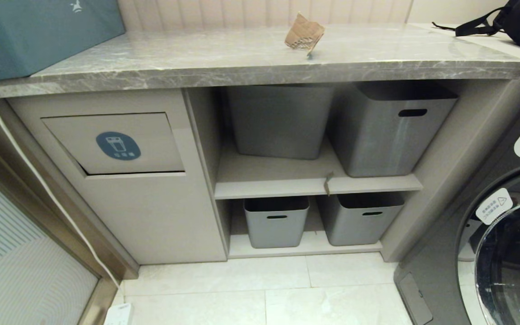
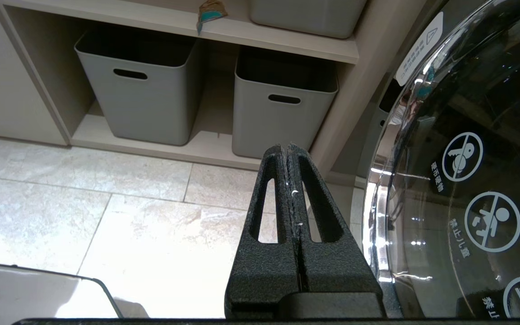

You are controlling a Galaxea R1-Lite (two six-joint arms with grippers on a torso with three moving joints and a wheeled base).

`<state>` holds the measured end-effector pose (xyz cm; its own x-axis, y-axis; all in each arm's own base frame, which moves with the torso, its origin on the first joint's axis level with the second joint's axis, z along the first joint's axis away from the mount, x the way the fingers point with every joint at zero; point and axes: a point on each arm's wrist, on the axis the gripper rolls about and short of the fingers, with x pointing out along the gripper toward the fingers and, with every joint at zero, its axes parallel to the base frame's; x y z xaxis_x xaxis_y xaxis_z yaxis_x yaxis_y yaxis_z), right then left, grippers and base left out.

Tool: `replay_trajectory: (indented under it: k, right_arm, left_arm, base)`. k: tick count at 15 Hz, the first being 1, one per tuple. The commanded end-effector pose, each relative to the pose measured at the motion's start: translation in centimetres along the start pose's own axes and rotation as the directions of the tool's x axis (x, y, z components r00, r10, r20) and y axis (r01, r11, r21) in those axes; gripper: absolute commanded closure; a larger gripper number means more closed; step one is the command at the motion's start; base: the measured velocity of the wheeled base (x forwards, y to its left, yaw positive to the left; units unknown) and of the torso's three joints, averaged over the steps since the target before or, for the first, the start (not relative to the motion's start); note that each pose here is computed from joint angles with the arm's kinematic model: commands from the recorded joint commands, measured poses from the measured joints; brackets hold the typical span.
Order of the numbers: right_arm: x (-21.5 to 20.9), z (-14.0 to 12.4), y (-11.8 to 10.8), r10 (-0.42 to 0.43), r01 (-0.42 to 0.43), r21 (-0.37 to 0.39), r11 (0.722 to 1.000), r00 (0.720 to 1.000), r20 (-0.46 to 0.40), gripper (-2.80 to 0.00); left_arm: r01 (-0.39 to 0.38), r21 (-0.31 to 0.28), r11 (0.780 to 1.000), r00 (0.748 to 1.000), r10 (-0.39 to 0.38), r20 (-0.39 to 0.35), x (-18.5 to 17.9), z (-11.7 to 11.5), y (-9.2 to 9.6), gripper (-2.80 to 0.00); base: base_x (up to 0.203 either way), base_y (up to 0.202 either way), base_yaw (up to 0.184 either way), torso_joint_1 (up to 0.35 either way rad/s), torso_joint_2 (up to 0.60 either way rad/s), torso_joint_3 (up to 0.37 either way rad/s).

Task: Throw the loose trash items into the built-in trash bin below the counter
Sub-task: Pick up the garbage

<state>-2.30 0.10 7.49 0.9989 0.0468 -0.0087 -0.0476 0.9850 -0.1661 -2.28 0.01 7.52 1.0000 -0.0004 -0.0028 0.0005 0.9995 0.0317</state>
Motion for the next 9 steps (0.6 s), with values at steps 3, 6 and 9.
replay_trajectory:
  k: [3,6,9]
  right_arm:
    - [-0.01,0.03,0.00,0.001,-0.001,0.000,1.000,1.000,0.001,0.00]
    - [0.00,0.02,0.00,0.001,-0.001,0.002,1.000,1.000,0.001,0.00]
    - [0.00,-0.01,0.00,-0.001,0.001,0.003,1.000,1.000,-0.001,0.00]
  left_arm:
    - [0.000,0.001,1.000,1.000,0.000,0.000,0.00,0.00,0.00,0.00]
    - [0.000,0.001,1.000,1.000,0.000,0.000,0.00,0.00,0.00,0.00]
    - [0.000,0.002,1.000,1.000,0.000,0.000,0.00,0.00,0.00,0.00]
  base:
    - [0.000,0.000,0.000,0.000,0.00,0.000]
    - [0.000,0.000,0.000,0.000,0.00,0.000]
    - [0.000,0.000,0.000,0.000,0.00,0.000]
